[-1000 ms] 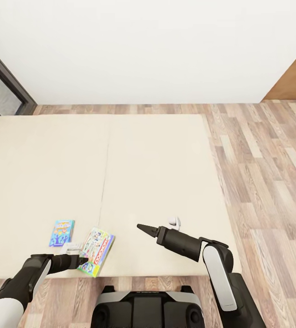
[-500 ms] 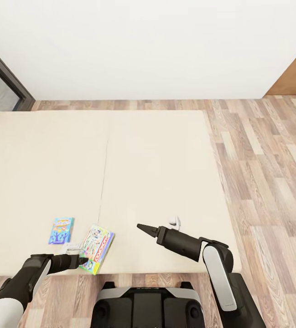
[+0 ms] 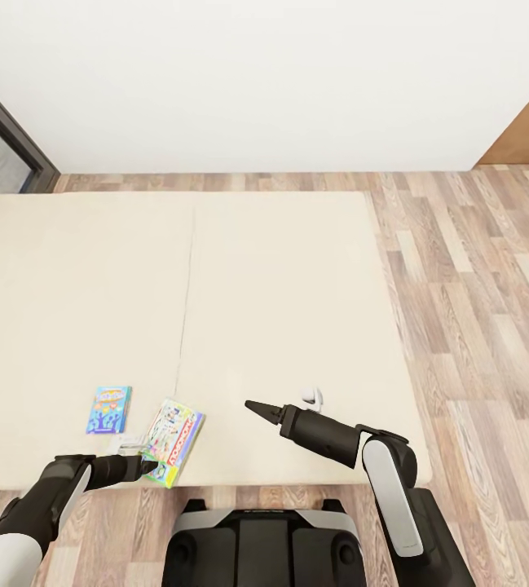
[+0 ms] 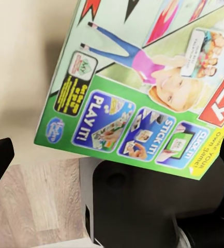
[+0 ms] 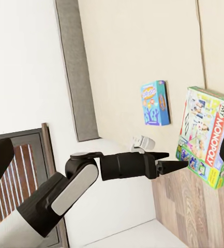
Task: Put all the toys in the child's room - the three board games (two on the bed and one on the table), the two jigsaw puzzles on the table, and the tennis ball on the table - inside the toy box on the table in the child's room.
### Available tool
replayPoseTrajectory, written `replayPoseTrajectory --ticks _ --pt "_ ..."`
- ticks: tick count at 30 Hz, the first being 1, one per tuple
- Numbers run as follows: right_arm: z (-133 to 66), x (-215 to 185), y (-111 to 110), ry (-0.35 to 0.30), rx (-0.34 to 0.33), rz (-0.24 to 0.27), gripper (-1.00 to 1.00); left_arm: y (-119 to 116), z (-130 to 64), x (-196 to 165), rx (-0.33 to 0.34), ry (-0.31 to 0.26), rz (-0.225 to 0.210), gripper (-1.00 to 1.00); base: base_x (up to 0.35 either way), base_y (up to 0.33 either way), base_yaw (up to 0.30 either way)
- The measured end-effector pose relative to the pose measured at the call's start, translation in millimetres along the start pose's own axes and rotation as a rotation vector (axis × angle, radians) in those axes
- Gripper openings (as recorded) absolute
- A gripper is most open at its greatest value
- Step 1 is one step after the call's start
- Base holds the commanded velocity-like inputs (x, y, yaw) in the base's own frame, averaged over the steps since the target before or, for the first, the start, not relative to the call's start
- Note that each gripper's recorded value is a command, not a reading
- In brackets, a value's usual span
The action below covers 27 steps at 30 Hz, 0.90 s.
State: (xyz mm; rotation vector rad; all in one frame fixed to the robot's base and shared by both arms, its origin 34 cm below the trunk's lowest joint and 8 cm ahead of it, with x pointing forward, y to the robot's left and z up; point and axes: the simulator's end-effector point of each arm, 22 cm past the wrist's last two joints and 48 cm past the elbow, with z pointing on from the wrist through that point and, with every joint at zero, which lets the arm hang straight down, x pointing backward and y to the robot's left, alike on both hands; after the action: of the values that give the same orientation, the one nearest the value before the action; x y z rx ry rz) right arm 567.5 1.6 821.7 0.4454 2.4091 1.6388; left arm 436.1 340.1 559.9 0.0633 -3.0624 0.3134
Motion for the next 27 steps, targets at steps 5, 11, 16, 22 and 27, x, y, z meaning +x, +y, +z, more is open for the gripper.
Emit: replayPoseTrajectory --ticks 5,11,16,22,27 --pt "0.1 0 0 0.000 0.000 0.001 1.00 0 0.4 0 0.000 0.000 0.000 1.00 0.000 0.000 0.000" --pt "0.7 1 0 0.001 -0.001 0.000 1.00 0 -0.1 -2 0.003 -0.008 0.001 1.00 0.000 0.000 0.000" --pt "2.4 0 3 -0.005 -0.006 -0.006 1.00 0 -1.9 -8 0.002 -0.024 0.005 1.00 0.000 0.000 0.000" --pt "1.5 -4 2 -0.019 -0.005 -0.015 1.00 1 -4.8 -23 -0.013 -0.051 0.014 1.00 0.000 0.000 0.000" --pt "0.9 -5 2 -0.024 -0.004 -0.016 1.00 2 -9.2 -53 -0.026 -0.094 0.023 1.00 0.000 0.000 0.000"
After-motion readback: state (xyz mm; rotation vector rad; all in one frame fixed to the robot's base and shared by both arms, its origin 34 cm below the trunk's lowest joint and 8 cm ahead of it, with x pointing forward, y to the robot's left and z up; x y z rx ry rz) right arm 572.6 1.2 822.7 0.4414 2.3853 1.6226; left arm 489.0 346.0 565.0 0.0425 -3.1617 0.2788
